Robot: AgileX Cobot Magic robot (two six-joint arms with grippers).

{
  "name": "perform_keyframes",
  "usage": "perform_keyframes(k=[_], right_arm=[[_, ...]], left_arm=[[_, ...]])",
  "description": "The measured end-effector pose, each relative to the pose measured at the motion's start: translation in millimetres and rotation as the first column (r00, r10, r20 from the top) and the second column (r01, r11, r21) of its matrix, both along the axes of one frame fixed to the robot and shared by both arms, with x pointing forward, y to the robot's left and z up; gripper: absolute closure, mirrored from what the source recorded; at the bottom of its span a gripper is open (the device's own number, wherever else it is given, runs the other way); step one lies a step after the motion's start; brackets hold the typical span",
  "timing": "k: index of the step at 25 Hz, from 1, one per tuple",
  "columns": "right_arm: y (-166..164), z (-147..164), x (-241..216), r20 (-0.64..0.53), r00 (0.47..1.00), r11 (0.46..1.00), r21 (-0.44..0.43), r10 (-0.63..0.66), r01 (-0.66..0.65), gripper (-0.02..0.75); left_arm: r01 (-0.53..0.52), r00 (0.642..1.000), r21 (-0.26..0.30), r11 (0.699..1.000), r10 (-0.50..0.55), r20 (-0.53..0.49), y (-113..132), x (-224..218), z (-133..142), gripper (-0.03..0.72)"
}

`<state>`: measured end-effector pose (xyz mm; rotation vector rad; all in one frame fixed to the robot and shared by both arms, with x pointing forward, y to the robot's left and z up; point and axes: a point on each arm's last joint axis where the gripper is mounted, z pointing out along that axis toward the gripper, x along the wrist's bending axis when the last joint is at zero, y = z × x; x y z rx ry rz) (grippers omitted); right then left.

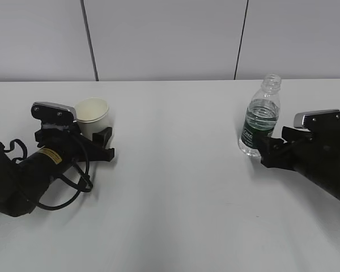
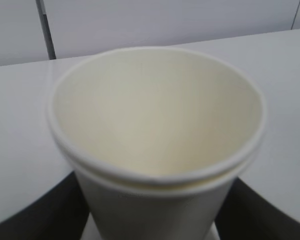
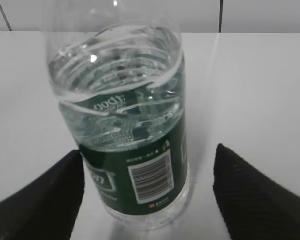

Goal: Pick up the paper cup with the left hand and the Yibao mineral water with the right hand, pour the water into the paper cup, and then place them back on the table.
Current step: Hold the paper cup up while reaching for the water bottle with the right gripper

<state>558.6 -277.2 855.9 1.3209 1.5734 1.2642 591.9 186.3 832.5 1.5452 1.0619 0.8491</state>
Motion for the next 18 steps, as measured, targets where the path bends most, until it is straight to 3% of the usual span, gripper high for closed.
perform_keyframes(k=[18], right_arm=[[5, -12, 33, 0.039, 0.998, 0.998, 0.025, 0.051, -0.052, 0.142]], left_arm=[[0.000, 1.000, 0.000, 1.000, 0.000, 0.000, 0, 0, 0, 0.237]])
